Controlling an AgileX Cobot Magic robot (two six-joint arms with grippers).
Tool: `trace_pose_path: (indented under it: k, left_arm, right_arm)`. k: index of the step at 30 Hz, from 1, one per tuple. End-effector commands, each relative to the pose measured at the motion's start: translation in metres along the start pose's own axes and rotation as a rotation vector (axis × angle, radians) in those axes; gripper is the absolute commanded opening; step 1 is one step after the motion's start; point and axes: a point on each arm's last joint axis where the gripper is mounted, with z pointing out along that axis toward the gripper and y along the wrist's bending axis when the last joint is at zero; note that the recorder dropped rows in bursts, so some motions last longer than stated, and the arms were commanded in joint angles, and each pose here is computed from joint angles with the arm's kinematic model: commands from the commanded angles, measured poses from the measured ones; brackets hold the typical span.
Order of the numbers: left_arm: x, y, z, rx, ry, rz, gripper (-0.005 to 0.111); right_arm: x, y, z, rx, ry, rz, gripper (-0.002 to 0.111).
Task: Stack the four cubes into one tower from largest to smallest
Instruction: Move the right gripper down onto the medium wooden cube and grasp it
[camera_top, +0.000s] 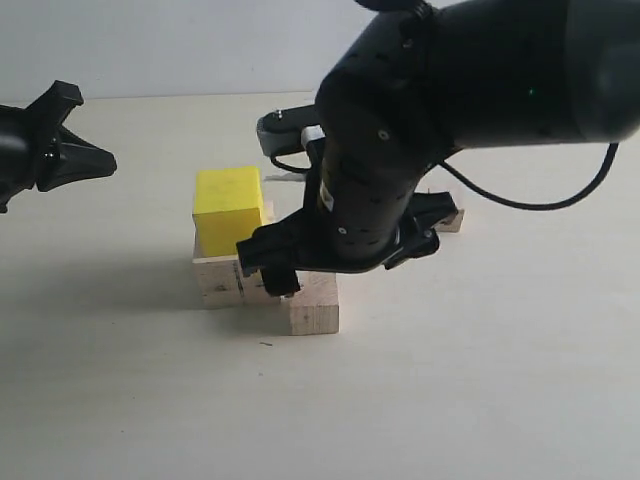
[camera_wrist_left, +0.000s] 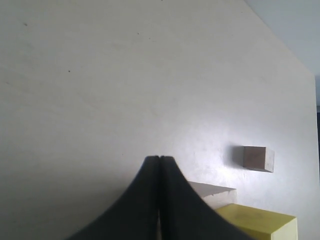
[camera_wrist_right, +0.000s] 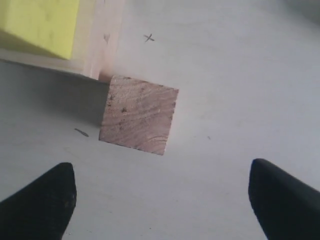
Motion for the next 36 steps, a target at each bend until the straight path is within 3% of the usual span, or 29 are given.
trace_pose_path:
  k: [1,15,27,32,36]
  left_arm:
    - [0.001,-0.002,-0.001,0.006,0.001,0.008,0.0]
    - [0.001,-0.002,-0.001,0.006,0.001,0.008,0.0]
    - [0.001,-0.002,-0.001,0.0,-0.004,0.008,0.0]
    - [0.0,-0.002,-0.001,0.005,-0.011,0.006,0.0]
    - [0.0,-0.002,-0.001,0.005,-0.011,0.006,0.0]
  right_arm:
    - [0.006,0.001,0.011,-0.083,-0.051,0.022,0.088]
    - [0.014,0.005,0.06,-0.094,-0.064,0.034,0.085]
    - [0.011,0.002,0.075,-0.037,-0.102,0.024,0.079]
    - [0.009,0.004,0.075,-0.052,-0.123,0.019,0.069]
    - [0.01,0.003,0.075,-0.048,-0.118,0.025,0.052]
